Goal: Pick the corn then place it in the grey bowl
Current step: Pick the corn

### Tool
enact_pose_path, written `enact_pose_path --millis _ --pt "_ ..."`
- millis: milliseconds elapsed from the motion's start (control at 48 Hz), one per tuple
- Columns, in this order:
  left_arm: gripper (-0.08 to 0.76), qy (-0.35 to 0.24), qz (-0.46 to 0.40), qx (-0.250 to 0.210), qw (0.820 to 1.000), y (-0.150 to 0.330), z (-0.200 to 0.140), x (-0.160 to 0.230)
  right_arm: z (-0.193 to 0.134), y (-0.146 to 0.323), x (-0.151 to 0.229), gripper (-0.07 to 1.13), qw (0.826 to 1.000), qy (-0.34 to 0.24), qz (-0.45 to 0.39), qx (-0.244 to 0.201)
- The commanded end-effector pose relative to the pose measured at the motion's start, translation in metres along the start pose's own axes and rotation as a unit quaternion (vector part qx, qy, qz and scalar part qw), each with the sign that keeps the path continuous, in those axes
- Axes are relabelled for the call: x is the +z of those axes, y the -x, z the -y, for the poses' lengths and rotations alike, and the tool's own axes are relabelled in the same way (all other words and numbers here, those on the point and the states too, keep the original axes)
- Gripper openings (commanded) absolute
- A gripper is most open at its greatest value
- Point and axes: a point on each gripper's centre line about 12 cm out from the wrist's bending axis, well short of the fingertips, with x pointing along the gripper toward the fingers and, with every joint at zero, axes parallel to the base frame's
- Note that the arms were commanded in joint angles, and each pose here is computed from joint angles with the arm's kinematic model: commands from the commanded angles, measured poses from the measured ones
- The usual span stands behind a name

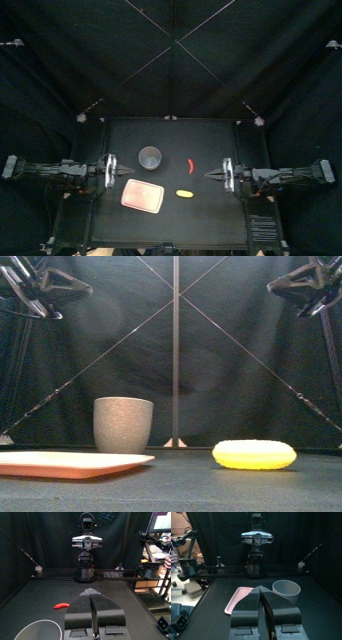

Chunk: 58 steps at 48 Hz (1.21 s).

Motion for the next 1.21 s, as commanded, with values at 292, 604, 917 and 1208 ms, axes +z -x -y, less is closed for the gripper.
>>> enact_pose_path --millis 292,604,917,1208 --pt "-0.037 -0.003 0.007 0.006 1.000 0.005 -0.002 0.002 -0.005 -0.023 -0.022 0.04 0.997 -0.042 -0.058 0.008" --pt "-0.037 0.000 -0.031 0.009 0.999 0.006 -0.004 -0.005 -0.024 -0.059 -0.058 0.13 0.978 -0.117 -0.169 0.025" --pt "-0.037 0.001 -0.048 0.009 0.999 0.006 -0.004 -0.009 -0.031 -0.072 -0.100 0.61 0.947 -0.175 -0.270 0.002" --pt "-0.037 0.001 -0.050 0.009 0.999 0.006 -0.004 -0.010 -0.042 -0.093 -0.124 1.01 0.934 -0.172 -0.313 0.004"
